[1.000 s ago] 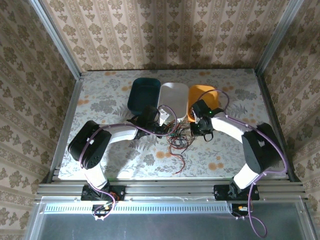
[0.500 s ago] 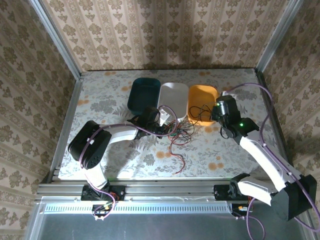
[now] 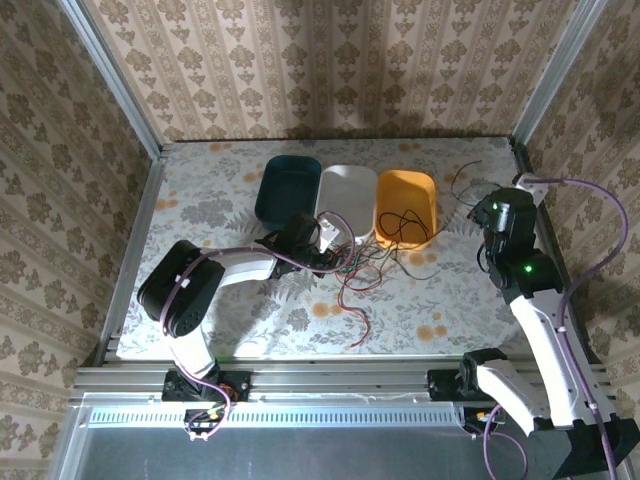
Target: Untangle the cables
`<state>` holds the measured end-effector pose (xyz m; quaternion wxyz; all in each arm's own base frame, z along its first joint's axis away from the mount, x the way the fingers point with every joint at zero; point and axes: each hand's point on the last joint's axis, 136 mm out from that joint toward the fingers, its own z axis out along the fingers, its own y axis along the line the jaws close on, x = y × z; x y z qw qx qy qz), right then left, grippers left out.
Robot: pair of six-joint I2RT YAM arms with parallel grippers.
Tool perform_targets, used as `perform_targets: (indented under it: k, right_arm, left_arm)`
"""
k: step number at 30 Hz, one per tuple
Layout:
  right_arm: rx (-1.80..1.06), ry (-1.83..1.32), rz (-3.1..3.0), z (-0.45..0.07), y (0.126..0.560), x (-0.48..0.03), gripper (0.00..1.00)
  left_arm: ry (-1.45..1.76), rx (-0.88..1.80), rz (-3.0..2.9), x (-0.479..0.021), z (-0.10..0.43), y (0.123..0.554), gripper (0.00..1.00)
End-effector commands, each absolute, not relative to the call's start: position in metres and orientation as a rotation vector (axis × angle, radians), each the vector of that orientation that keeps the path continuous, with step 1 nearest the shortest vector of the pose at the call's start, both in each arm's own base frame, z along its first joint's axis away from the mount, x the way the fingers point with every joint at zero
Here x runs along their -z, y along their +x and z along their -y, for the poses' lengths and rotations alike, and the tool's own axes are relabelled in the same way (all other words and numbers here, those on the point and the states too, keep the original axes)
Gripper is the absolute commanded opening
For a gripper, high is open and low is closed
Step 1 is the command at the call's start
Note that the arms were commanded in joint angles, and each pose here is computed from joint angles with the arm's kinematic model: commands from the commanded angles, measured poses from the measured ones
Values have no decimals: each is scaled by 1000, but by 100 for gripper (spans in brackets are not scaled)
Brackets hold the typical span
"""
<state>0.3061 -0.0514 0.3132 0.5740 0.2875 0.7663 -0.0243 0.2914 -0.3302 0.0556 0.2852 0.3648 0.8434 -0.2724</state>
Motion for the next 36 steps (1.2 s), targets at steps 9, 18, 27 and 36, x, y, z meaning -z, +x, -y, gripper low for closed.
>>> perform_targets:
  k: [9,18,27,36]
  right_arm:
    - [76,703,-1572,79,294,-391,0]
    - [48,807,-1566,104,286,-387,0]
    - [-204,626,-1746,51,317,-352,0]
    - [-328,536,-1841,-8,322,-323,0]
  left_arm:
    - [994,684,-2304,-37,322,285,0]
    - [989,600,-2331,-29,307,284,0]
    - [1052,694,-2173,-78,333,283,4]
    - [1185,764,-1898,-170,381,277,58]
